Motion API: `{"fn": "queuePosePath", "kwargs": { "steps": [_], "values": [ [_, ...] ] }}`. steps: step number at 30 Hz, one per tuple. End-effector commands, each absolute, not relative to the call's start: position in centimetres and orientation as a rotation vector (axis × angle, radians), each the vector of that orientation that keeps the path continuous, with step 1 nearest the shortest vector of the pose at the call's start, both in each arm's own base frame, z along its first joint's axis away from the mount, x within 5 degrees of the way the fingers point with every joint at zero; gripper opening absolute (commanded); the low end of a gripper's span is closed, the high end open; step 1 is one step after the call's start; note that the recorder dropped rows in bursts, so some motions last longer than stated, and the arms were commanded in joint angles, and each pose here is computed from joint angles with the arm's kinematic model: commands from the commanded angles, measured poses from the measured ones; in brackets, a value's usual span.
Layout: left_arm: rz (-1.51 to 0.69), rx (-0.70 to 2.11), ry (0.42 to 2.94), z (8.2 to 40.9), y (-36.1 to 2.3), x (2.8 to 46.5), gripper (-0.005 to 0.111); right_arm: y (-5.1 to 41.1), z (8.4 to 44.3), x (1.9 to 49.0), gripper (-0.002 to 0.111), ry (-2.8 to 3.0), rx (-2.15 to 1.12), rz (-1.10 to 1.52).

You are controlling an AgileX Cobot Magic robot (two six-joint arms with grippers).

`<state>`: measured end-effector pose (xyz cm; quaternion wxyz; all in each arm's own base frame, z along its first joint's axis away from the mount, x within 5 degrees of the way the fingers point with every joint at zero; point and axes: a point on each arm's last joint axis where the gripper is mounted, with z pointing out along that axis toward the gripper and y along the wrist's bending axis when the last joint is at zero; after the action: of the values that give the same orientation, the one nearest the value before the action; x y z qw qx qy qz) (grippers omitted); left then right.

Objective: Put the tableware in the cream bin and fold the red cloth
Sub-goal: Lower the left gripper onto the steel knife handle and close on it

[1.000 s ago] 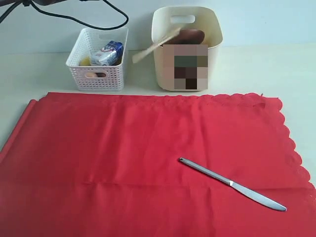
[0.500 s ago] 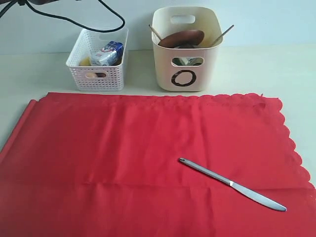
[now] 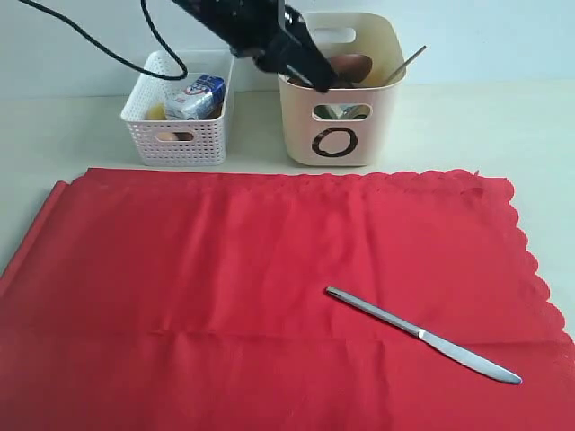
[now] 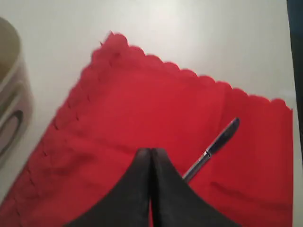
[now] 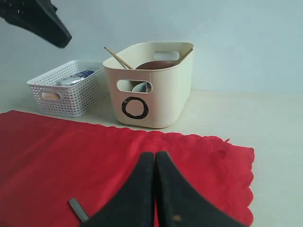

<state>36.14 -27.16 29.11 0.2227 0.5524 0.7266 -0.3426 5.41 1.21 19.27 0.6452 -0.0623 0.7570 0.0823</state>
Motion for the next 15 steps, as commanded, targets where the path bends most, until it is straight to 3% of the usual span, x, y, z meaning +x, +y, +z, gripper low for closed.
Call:
{"fn": "queuePosePath", "kwargs": {
  "steps": [1,6,10,15],
  "values": [
    [-0.901,1.808,2.052,25.6,-30.0,31.7,0.000,1.2,19.2,5.4,0.000,1.718,-0.143,0.189],
    [-0.809,2.139,1.824,21.6,-34.4,25.5,0.000,1.2,19.2,5.4,0.000,1.718,-0.143,0.189],
    [-0.708,2.184,1.689,20.3,-36.1,23.8,0.003,1.2,19.2,5.4,0.000,1.716,-0.142,0.189],
    [-0.658,2.163,1.645,18.5,-37.6,23.4,0.027,1.2,19.2,5.4,0.000,1.718,-0.143,0.189]
  ]
}}
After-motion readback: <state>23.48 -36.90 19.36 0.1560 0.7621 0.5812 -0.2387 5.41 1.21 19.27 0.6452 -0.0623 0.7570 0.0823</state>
